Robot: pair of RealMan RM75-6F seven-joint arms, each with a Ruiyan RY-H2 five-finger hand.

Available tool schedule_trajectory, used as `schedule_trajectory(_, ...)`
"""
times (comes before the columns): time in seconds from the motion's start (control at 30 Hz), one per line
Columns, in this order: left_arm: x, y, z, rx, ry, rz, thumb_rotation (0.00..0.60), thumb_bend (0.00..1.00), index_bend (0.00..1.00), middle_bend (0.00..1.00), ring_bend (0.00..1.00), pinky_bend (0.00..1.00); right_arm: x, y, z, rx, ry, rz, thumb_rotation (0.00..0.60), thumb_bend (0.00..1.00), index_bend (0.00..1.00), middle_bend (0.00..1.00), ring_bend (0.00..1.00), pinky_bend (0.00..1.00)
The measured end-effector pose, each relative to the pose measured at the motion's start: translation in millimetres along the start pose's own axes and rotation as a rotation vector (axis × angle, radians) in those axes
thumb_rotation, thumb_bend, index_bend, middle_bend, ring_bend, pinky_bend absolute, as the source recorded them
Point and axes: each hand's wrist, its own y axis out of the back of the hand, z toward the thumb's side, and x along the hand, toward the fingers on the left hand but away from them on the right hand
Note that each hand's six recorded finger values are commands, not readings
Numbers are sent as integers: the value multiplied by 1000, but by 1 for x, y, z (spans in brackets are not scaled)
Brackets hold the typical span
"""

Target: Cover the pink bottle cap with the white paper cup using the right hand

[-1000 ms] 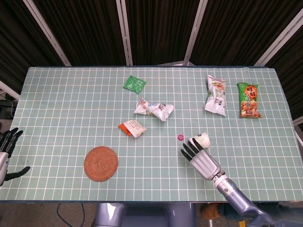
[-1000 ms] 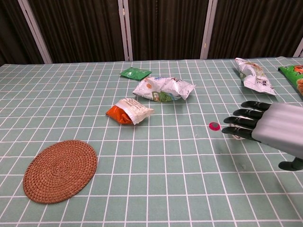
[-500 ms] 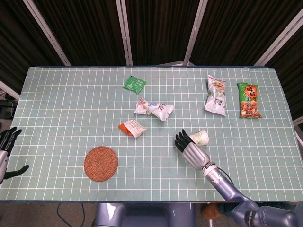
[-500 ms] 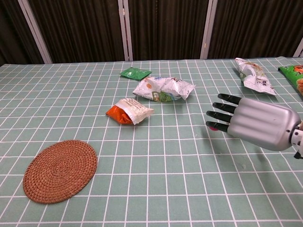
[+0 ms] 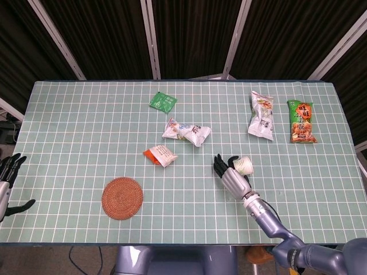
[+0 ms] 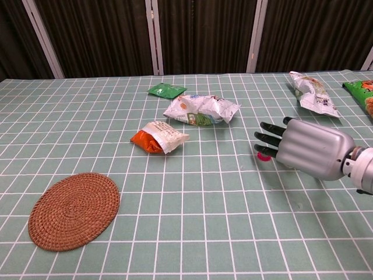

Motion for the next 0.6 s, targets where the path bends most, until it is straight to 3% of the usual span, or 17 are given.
schedule_trajectory(0.3, 0, 1, -1, -5, 1, 0, 600, 0, 0, 0, 0, 0, -4, 1, 5, 42, 4, -6, 600, 162, 9, 156, 43, 455)
schedule_trajectory(0.6, 1, 0, -1, -6, 1, -4, 600, 0, 0, 0, 0, 0, -6, -1, 5, 57, 2, -23, 600, 231, 145, 278, 150, 495)
